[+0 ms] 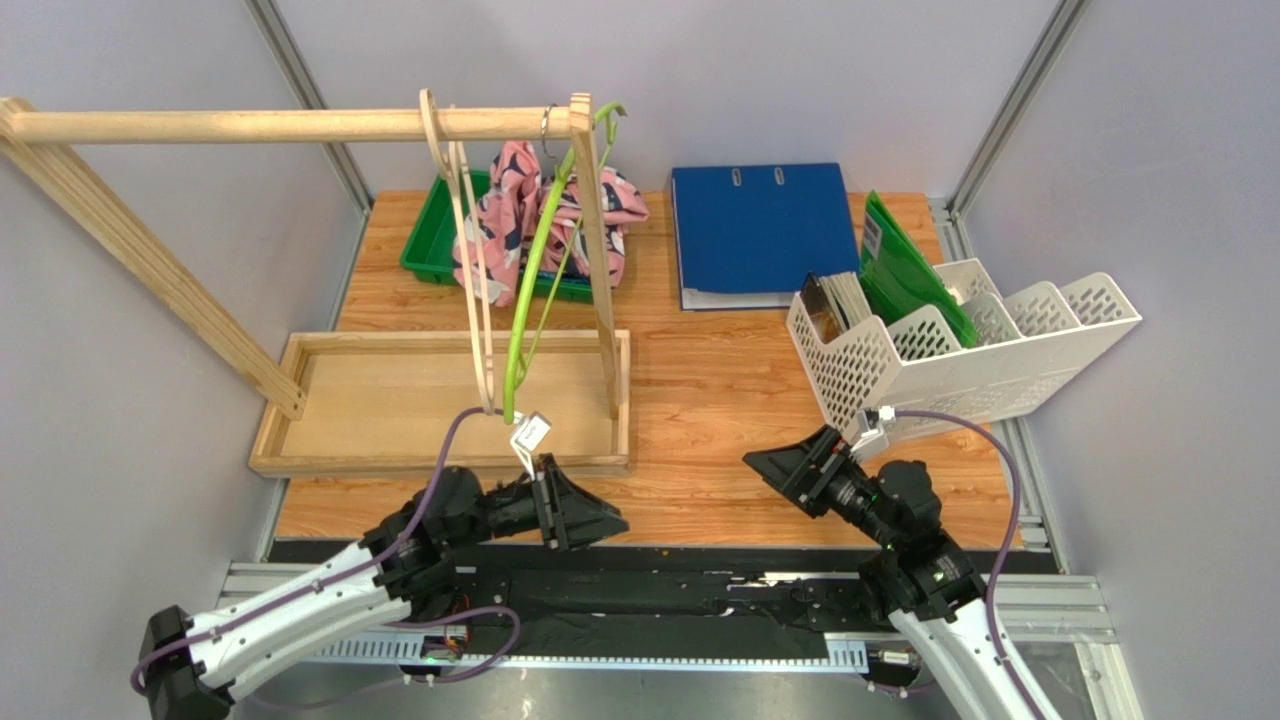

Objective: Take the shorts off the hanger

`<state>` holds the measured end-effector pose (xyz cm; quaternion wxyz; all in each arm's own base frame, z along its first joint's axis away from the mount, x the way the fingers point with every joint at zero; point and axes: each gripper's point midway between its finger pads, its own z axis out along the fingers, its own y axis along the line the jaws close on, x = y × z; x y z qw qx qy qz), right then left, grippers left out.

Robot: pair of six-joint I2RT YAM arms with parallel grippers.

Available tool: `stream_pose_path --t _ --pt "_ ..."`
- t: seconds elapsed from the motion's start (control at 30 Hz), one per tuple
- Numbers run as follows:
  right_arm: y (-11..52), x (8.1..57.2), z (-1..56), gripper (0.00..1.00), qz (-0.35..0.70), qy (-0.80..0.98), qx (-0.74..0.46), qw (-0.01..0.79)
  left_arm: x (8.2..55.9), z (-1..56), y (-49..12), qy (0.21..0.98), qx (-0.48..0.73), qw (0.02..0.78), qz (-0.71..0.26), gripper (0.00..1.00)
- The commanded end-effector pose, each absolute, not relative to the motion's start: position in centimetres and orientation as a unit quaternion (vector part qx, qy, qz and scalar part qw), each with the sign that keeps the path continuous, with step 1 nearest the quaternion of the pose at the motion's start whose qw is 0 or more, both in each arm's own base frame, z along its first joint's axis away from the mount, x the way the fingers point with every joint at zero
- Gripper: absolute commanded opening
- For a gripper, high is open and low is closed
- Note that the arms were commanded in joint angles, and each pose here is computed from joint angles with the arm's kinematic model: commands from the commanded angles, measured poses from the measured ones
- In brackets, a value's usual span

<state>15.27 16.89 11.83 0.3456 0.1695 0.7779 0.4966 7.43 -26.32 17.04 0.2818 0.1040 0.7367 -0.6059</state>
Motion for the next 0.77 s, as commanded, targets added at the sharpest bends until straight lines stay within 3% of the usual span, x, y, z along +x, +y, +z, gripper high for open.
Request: stream_pose_path --t 0.0,0.1,0.33,0.73 --pt "18.5 14.6 10.7 1.0 0.552 0.757 0.172 0.303 5.9 18.2 -25.2 0.672 0.137 0.318 -0.654 0.66" --pt "18.6 15.0 9.5 1.0 0.559 0.751 0.181 0.302 4.8 18.0 -24.3 0.651 0.142 0.319 -0.675 0.66" --pt "18.3 15.9 9.9 1.0 0.552 0.744 0.169 0.337 2.8 13.8 -24.0 0.688 0.182 0.261 -0.652 0.66" --pt "17.4 15.8 6.8 1.0 0.499 0.781 0.176 0.331 4.2 11.1 -23.6 0.725 0.182 0.284 -0.601 0.68"
